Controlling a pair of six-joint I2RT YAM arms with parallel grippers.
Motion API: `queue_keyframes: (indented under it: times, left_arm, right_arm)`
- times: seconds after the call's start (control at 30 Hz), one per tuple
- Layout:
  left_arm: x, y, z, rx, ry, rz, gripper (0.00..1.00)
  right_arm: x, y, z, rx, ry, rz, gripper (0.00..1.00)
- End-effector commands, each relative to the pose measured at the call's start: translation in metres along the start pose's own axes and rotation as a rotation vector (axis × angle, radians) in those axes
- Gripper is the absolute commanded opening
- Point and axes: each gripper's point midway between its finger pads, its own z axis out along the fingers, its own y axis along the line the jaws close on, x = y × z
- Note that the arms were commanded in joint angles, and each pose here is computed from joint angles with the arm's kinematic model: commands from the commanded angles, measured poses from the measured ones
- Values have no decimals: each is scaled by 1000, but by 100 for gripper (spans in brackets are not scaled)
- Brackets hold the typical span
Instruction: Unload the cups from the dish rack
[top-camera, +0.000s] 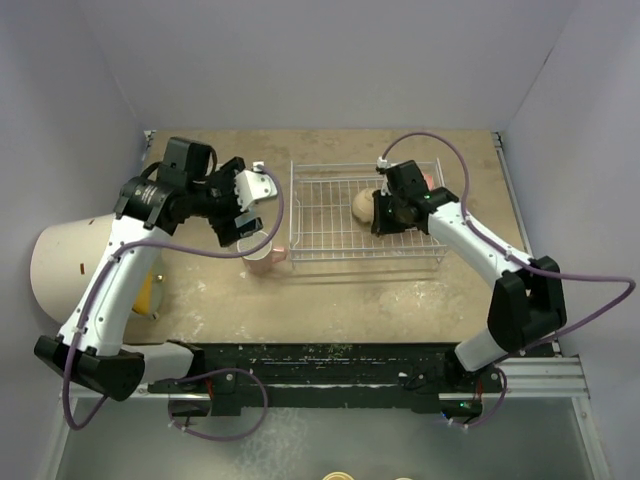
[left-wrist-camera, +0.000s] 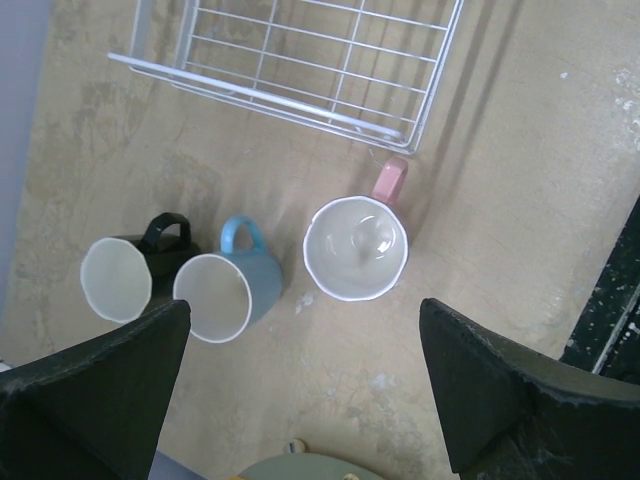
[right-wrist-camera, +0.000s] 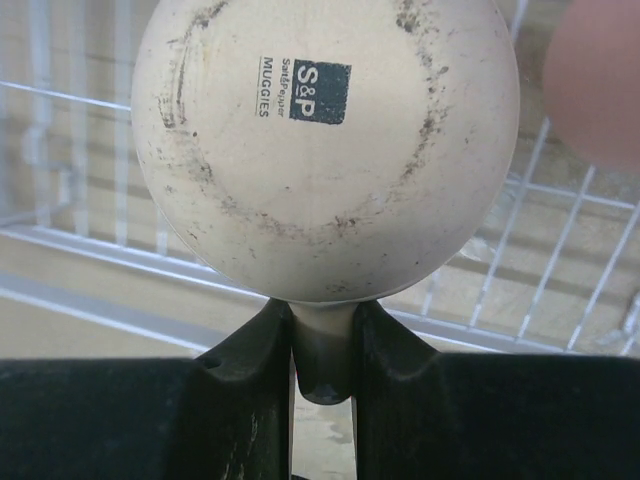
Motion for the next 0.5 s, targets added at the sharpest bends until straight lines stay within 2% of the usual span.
queue_keyframes:
  times: [0.0,0.27,0.37,0.47]
  left_arm:
    - [-24,9,-11,-77,-122,146,99]
    - [-54,-2,-38,-198,-342,419,99]
    - [-59,-4,-41,-230,-385,488,99]
    - [-70,-4,-46,-273,-440,569,99]
  right_arm:
    - [-86,60,-71,-276,-279,36,0]
    - [-124,133,-153,-680,-384,136,0]
    - [-126,159,-189,-880,-405,198,0]
    - [-114,188,-219,-1066,-373,246,0]
